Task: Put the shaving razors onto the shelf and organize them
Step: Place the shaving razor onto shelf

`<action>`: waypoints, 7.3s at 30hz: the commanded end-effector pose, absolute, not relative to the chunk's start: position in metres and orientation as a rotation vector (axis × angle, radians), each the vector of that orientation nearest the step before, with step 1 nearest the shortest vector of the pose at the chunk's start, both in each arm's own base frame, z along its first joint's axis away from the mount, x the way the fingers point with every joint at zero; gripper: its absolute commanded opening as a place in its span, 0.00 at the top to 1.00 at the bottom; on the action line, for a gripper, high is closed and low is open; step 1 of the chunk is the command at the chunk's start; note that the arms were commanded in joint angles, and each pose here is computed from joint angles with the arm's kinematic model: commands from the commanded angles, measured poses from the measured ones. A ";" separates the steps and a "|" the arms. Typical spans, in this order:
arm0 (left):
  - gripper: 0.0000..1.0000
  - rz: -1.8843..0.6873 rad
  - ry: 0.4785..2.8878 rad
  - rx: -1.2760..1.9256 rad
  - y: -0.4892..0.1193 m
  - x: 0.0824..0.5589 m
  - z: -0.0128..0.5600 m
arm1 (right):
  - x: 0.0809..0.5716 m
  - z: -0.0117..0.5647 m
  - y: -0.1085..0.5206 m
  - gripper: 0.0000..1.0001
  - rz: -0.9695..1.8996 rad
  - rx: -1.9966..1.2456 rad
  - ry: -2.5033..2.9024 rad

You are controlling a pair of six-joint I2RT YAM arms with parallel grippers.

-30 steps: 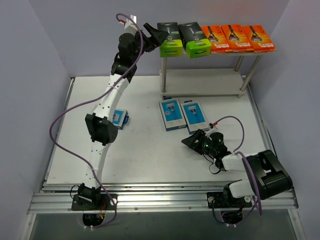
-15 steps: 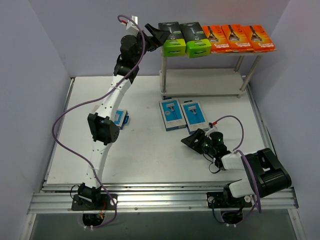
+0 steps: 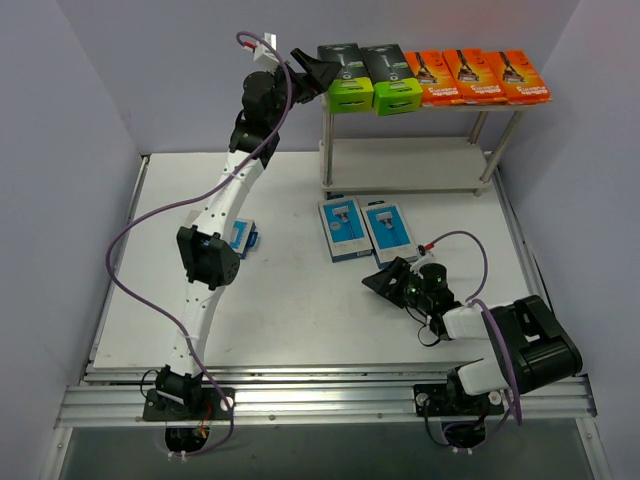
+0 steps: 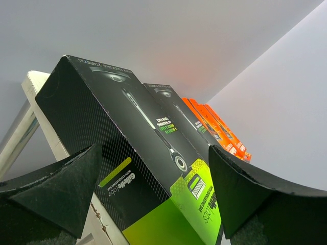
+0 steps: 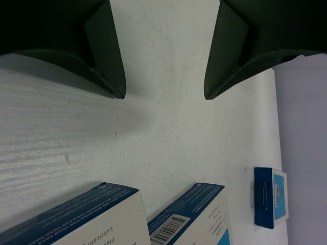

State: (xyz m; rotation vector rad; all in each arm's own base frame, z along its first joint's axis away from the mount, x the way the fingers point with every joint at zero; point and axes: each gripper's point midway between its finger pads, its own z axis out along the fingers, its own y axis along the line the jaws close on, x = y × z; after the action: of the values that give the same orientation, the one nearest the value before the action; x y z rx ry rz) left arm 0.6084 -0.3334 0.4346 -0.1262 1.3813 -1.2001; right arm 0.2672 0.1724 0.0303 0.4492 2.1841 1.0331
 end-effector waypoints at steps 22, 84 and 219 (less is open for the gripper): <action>0.06 -1.272 1.235 -0.110 -0.338 0.604 0.459 | 0.247 -0.011 0.156 0.41 0.894 0.523 2.359; 0.06 -1.083 1.302 0.036 -0.232 0.505 0.514 | 0.339 0.156 0.145 0.59 0.661 0.258 2.080; 0.06 -0.280 2.013 0.052 -0.139 0.357 0.245 | 0.292 0.118 0.132 0.43 0.662 0.643 1.990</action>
State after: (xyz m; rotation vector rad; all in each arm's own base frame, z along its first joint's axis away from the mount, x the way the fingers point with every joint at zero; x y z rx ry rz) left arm 0.3599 -0.1324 0.2493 0.0429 1.9965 -0.2404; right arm 0.2877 0.1296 0.1119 0.5033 2.0627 0.5590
